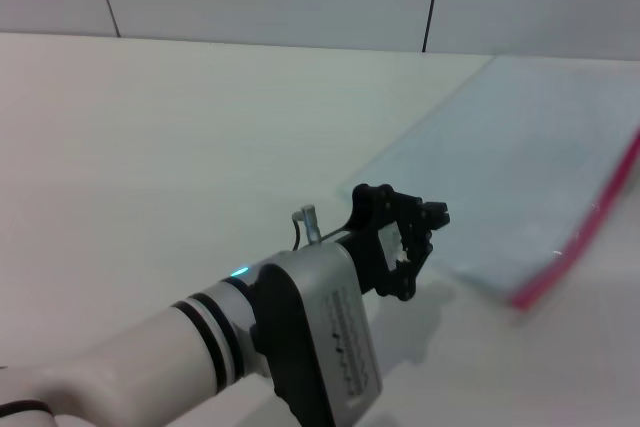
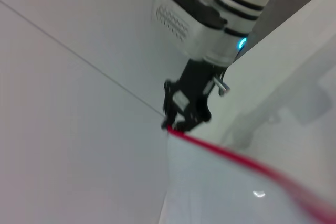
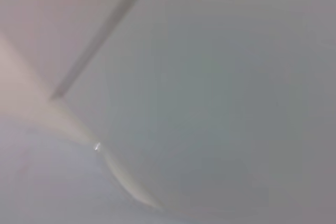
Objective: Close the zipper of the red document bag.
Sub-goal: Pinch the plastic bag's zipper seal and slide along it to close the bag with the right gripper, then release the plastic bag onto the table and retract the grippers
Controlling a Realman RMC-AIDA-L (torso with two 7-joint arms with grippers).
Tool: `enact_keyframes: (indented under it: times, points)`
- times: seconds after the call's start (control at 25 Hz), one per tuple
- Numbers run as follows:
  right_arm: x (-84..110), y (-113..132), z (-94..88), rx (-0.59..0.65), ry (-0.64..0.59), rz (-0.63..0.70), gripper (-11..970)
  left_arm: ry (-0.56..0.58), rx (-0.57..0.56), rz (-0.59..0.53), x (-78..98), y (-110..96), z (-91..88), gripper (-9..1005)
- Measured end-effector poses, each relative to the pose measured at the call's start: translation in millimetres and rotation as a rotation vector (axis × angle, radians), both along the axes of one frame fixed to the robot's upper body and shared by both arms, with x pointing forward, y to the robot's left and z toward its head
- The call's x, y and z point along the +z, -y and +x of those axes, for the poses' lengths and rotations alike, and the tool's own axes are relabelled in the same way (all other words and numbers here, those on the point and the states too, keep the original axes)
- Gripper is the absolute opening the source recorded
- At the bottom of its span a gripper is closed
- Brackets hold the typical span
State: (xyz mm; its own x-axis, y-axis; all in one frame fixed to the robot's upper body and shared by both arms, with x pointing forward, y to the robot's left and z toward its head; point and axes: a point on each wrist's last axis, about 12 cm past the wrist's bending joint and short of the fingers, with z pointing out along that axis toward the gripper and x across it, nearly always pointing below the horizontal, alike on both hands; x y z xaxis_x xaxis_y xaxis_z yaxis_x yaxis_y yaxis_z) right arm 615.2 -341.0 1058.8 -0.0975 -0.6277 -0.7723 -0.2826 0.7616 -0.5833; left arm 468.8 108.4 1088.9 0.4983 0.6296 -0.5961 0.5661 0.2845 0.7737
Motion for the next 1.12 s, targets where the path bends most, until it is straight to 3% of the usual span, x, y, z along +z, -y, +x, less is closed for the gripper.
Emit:
enact_keyframes:
  times: [0.08, 0.24, 0.4, 0.56, 0.68, 0.76, 1.0, 1.12]
  points:
    - [2.3, 6, -0.4, -0.088, 0.038, 0.103, 218, -0.005, 0.018, -0.019, -1.6, -3, 3.3, 42]
    - [3.0, 12, -9.7, -0.153, 0.114, 0.231, 318, 0.004, 0.094, -0.11, -3.2, -14, 15.1, 39]
    - [1.4, 15, -32.0, -0.159, 0.229, 0.355, 406, 0.016, 0.217, -0.243, -2.8, -31, 30.3, 153]
    - [4.2, 10, -57.8, -0.091, 0.364, 0.447, 493, 0.064, 0.342, -0.372, -0.2, -50, 42.7, 294]
    - [6.5, 0, -73.8, -0.037, 0.447, 0.514, 638, 0.099, 0.503, -0.51, 3.4, -67, 55.5, 450]
    - [7.0, -2, -76.0, -0.028, 0.46, 0.529, 735, 0.114, 0.589, -0.574, 4.6, -76, 61.9, 612]
    - [5.6, -16, -82.9, 0.011, 0.478, 0.593, 893, 0.051, 0.698, -0.82, 4.4, -104, 71.7, 716]
    - [3.8, -22, -84.0, 0.028, 0.468, 0.613, 888, -0.014, 0.712, -0.935, -0.6, -122, 75.7, 767]
